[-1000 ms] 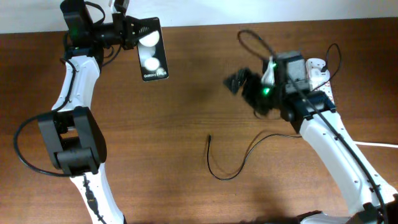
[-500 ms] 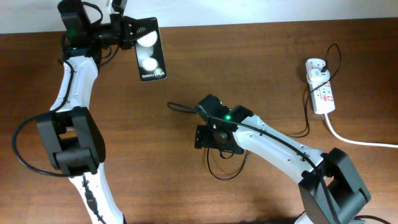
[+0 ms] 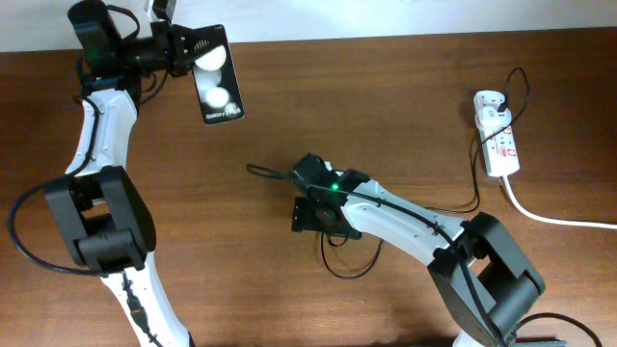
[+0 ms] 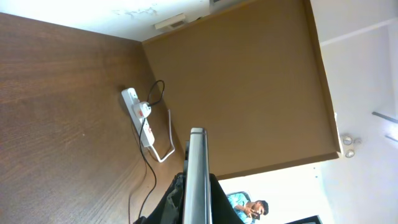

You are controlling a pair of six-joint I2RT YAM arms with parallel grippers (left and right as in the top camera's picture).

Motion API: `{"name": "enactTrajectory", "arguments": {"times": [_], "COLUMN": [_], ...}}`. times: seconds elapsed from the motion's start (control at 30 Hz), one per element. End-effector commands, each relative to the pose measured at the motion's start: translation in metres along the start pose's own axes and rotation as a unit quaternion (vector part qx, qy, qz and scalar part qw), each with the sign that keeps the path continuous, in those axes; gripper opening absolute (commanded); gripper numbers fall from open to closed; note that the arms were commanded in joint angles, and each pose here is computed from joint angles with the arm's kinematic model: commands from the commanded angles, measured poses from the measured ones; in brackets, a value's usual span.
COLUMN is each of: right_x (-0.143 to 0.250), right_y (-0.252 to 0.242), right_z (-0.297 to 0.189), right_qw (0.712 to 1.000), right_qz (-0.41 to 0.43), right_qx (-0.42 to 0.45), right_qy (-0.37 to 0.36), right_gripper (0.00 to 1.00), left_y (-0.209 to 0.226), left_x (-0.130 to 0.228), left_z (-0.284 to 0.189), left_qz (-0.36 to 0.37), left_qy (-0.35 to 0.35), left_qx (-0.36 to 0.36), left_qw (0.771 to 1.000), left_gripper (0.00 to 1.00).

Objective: Plug charger to phone and switch on socket
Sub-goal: 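Lower the right gripper to the black cable connector on the table, then grasp the cable connector with the right gripper and lift it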

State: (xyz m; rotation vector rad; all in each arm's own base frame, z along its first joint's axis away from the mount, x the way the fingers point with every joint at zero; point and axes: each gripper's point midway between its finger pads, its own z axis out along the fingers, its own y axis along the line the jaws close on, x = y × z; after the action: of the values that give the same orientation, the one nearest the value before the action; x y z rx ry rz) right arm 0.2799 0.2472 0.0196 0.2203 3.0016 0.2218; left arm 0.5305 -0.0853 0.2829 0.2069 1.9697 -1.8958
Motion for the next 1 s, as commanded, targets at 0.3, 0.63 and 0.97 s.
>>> {"name": "enactTrajectory", "arguments": {"times": [0.3, 0.63, 0.97], "right_x": [-0.025, -0.020, -0.021], "right_y": [-0.003, -0.011, -0.011], "right_z": [0.014, 0.024, 0.024], "right_qw": [0.999, 0.997, 0.997], "right_qz": [0.019, 0.017, 0.018], "right_qx": [0.029, 0.079, 0.080], "right_qy": [-0.022, 0.015, 0.013], "right_gripper": [0.78, 0.31, 0.18], "left_y": [-0.021, -0.022, -0.022], "left_x": [-0.002, -0.002, -0.002], "left_z": [-0.004, -0.004, -0.004], "left_qz": [0.033, 0.033, 0.033], "left_qy": [0.002, 0.003, 0.003], "left_qx": [0.002, 0.003, 0.003], "left_qw": [0.999, 0.999, 0.999], "left_gripper": [0.00, 0.00, 0.00]}}
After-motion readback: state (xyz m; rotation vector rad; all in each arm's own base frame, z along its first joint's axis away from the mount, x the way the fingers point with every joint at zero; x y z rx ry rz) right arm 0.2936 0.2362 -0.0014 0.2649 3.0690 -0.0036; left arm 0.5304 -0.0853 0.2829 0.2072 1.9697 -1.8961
